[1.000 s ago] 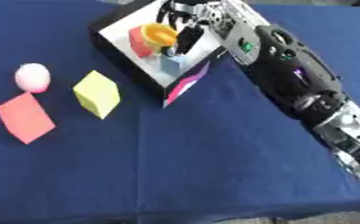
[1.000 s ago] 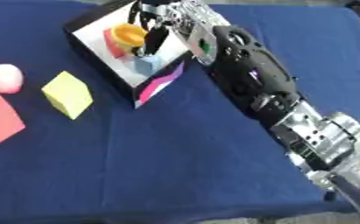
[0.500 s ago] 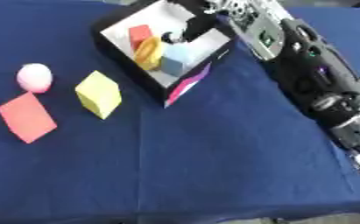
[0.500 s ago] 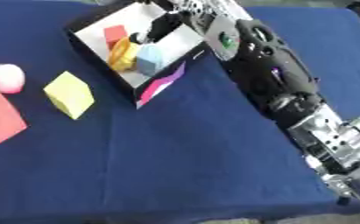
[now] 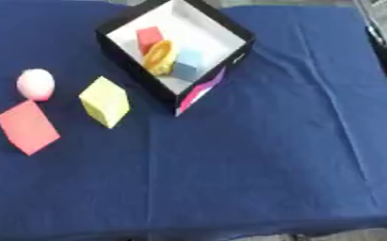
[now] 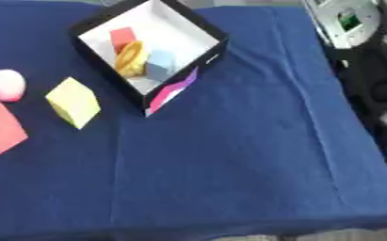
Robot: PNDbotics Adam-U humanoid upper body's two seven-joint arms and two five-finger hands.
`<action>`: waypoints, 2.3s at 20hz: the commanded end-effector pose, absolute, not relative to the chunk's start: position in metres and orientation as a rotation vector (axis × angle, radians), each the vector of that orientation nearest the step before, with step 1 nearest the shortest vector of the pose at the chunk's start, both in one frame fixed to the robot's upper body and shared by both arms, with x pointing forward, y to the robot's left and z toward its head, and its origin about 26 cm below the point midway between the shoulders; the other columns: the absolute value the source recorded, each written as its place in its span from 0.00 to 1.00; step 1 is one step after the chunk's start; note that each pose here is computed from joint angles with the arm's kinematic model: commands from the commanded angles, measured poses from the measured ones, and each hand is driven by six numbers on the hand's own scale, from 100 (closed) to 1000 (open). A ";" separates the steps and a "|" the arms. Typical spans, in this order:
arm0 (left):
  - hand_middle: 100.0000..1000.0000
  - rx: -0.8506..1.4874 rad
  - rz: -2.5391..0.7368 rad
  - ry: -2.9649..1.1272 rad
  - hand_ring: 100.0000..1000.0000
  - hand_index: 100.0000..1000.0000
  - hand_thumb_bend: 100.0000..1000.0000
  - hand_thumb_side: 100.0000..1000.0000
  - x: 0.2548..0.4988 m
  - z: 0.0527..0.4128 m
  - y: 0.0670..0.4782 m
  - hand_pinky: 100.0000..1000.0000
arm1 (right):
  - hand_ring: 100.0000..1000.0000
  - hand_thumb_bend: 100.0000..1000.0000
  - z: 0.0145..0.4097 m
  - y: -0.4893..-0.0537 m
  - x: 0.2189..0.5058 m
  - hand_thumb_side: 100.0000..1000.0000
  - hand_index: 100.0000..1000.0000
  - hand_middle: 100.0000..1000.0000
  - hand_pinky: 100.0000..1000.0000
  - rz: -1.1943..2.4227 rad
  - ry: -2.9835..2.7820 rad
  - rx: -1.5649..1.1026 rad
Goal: Pick up objects on the table and place them in the box.
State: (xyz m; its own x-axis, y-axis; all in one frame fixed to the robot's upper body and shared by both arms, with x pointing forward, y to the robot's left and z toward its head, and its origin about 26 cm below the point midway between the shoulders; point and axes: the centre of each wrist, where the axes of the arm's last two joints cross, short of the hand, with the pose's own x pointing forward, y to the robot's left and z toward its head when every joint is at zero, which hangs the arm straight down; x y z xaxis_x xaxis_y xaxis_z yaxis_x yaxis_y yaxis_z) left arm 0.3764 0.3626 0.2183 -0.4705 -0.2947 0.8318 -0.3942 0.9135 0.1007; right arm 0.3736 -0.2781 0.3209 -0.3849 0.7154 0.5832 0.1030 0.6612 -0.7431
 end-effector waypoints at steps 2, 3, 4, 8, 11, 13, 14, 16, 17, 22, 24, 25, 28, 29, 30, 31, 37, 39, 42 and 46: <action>0.84 0.567 0.068 -2.148 0.83 0.90 0.00 0.78 0.369 0.241 0.374 0.79 | 0.87 0.00 0.323 -0.316 0.354 0.43 0.81 0.75 0.76 0.452 -1.913 -0.651; 0.84 0.582 0.041 -2.155 0.83 0.90 0.00 0.77 0.368 0.243 0.374 0.79 | 0.86 0.00 0.315 -0.323 0.354 0.47 0.81 0.75 0.76 0.383 -1.901 -0.628; 0.84 0.603 0.001 -2.164 0.83 0.90 0.00 0.76 0.367 0.247 0.375 0.79 | 0.87 0.00 0.306 -0.330 0.354 0.54 0.82 0.75 0.77 0.310 -1.891 -0.607; 0.81 0.775 -0.314 -2.155 0.80 0.88 0.00 0.67 0.358 0.265 0.375 0.79 | 0.89 0.00 0.275 -0.344 0.357 0.74 0.85 0.77 0.78 0.045 -1.888 -0.526; 0.84 0.968 -0.732 -2.003 0.84 0.90 0.00 0.63 0.347 0.283 0.371 0.84 | 0.91 0.00 0.258 -0.345 0.358 0.72 0.90 0.79 0.80 -0.050 -1.931 -0.474; 0.85 1.002 -0.938 -1.808 0.86 0.91 0.00 0.70 0.341 0.288 0.370 0.86 | 0.91 0.00 0.249 -0.343 0.359 0.64 0.90 0.79 0.80 -0.048 -1.947 -0.451; 0.86 0.985 -1.002 -1.714 0.87 0.91 0.00 0.74 0.338 0.289 0.371 0.87 | 0.91 0.04 0.246 -0.343 0.360 0.58 0.90 0.79 0.79 -0.044 -1.949 -0.441; 0.84 0.920 -1.087 -1.555 0.87 0.89 0.00 0.80 0.332 0.290 0.372 0.88 | 0.90 0.09 0.240 -0.343 0.361 0.54 0.90 0.79 0.79 -0.037 -1.946 -0.425; 0.84 0.885 -1.115 -1.500 0.87 0.89 0.02 0.80 0.329 0.291 0.371 0.88 | 0.90 0.10 0.238 -0.343 0.362 0.54 0.90 0.78 0.79 -0.037 -1.941 -0.420; 0.78 0.772 -1.272 -1.330 0.86 0.86 0.18 0.87 0.311 0.286 0.352 0.88 | 0.89 0.12 0.233 -0.340 0.364 0.53 0.89 0.78 0.78 -0.030 -1.918 -0.399; 0.76 0.768 -1.300 -1.266 0.87 0.86 0.21 0.89 0.307 0.279 0.346 0.90 | 0.89 0.12 0.233 -0.339 0.364 0.52 0.89 0.77 0.78 -0.022 -1.917 -0.394; 0.76 0.762 -1.309 -1.236 0.87 0.86 0.22 0.90 0.305 0.275 0.343 0.91 | 0.89 0.12 0.233 -0.337 0.365 0.52 0.89 0.77 0.78 -0.018 -1.916 -0.391; 0.75 0.757 -1.334 -1.176 0.87 0.85 0.25 0.85 0.301 0.265 0.334 0.91 | 0.89 0.12 0.232 -0.335 0.365 0.52 0.89 0.77 0.78 -0.004 -1.909 -0.384; 0.75 0.764 -1.334 -1.165 0.88 0.85 0.25 0.82 0.300 0.262 0.332 0.91 | 0.89 0.12 0.232 -0.334 0.366 0.52 0.89 0.77 0.78 -0.001 -1.907 -0.383; 0.75 0.771 -1.328 -1.160 0.88 0.85 0.24 0.81 0.299 0.260 0.330 0.92 | 0.89 0.12 0.232 -0.334 0.366 0.52 0.88 0.77 0.78 0.001 -1.906 -0.382; 0.75 0.777 -1.317 -1.160 0.88 0.85 0.23 0.81 0.299 0.258 0.328 0.92 | 0.89 0.13 0.231 -0.334 0.366 0.52 0.88 0.77 0.78 0.001 -1.905 -0.380; 0.75 0.737 -1.286 -1.180 0.88 0.85 0.21 0.85 0.297 0.254 0.318 0.91 | 0.89 0.13 0.230 -0.332 0.366 0.52 0.88 0.77 0.78 0.000 -1.902 -0.371; 0.74 0.721 -1.292 -1.187 0.87 0.85 0.22 0.85 0.296 0.255 0.313 0.90 | 0.89 0.13 0.230 -0.332 0.366 0.52 0.88 0.77 0.78 0.000 -1.901 -0.368; 0.74 0.711 -1.302 -1.190 0.87 0.84 0.22 0.73 0.296 0.254 0.306 0.90 | 0.89 0.13 0.230 -0.331 0.366 0.52 0.88 0.77 0.78 0.001 -1.902 -0.363; 0.73 0.728 -1.300 -1.197 0.87 0.85 0.22 0.40 0.297 0.252 0.304 0.91 | 0.88 0.12 0.228 -0.332 0.366 0.52 0.88 0.77 0.78 0.001 -1.895 -0.363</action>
State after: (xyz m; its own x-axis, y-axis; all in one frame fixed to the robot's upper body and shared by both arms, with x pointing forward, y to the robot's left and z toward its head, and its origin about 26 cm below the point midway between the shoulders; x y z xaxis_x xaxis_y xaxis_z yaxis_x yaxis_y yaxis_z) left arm 0.2981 0.3042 0.2426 -0.1328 -0.9532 0.2714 0.3563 0.2096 0.9106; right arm 0.3671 -0.3283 0.2187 -0.2851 0.2385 0.9284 0.2422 0.9550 -0.1710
